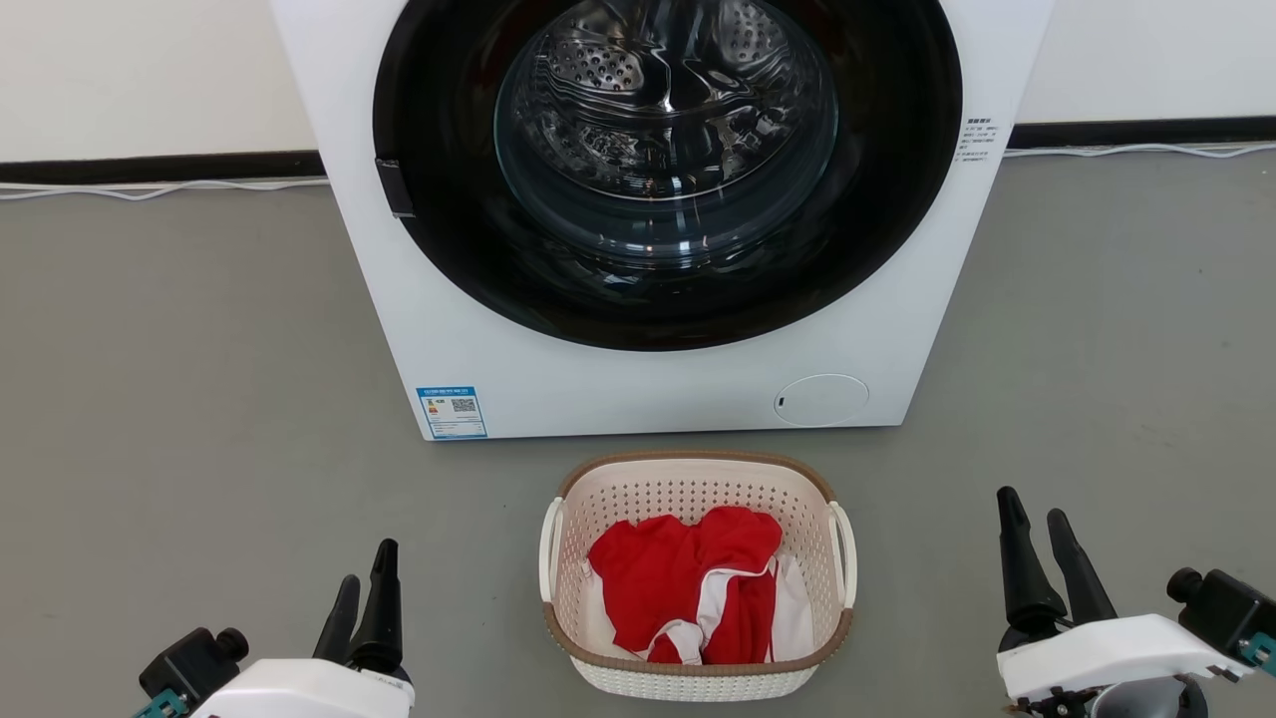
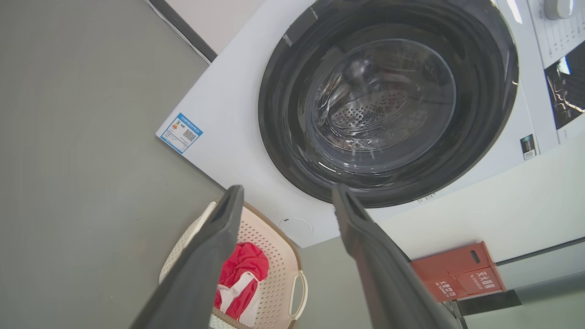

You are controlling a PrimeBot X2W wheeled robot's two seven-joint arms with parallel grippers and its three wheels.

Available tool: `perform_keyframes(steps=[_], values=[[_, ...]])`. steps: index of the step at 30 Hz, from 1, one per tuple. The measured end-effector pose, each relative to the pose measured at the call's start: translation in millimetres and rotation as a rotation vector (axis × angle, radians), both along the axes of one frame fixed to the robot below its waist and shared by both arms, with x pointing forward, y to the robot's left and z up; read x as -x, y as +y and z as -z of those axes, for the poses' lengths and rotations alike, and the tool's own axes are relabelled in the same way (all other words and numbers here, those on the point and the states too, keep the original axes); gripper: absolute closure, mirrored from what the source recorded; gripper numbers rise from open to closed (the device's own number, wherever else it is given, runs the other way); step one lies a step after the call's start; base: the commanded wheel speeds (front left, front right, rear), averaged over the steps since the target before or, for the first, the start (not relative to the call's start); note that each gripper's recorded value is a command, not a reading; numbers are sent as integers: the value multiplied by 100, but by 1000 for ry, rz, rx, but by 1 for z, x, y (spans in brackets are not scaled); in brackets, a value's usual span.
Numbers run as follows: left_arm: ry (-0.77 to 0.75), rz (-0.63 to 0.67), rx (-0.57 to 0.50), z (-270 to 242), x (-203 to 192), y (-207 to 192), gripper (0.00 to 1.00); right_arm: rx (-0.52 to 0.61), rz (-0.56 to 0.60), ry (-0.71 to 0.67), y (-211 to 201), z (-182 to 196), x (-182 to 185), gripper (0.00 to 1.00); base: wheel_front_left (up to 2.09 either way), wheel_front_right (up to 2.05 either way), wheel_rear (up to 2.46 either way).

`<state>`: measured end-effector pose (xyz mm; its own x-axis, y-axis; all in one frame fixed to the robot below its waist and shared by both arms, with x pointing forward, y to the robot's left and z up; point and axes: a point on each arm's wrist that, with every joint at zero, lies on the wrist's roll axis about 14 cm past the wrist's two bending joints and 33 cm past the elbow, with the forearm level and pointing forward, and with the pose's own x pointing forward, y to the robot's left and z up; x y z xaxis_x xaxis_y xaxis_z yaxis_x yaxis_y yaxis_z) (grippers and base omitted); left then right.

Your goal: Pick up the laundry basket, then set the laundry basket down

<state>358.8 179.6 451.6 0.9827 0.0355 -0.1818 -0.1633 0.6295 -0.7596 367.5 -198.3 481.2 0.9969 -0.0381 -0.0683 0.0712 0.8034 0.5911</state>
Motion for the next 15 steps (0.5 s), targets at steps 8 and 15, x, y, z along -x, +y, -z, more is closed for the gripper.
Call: perform_keyframes(steps=[8, 15], values=[[-10, 7, -83, -2, 0, 0, 0, 104, -15, -14, 2, -3, 0, 0, 0, 0, 0], [-22, 22, -158, -4, 0, -2, 0, 199, -28, -28, 3, -6, 0, 0, 0, 0, 0]])
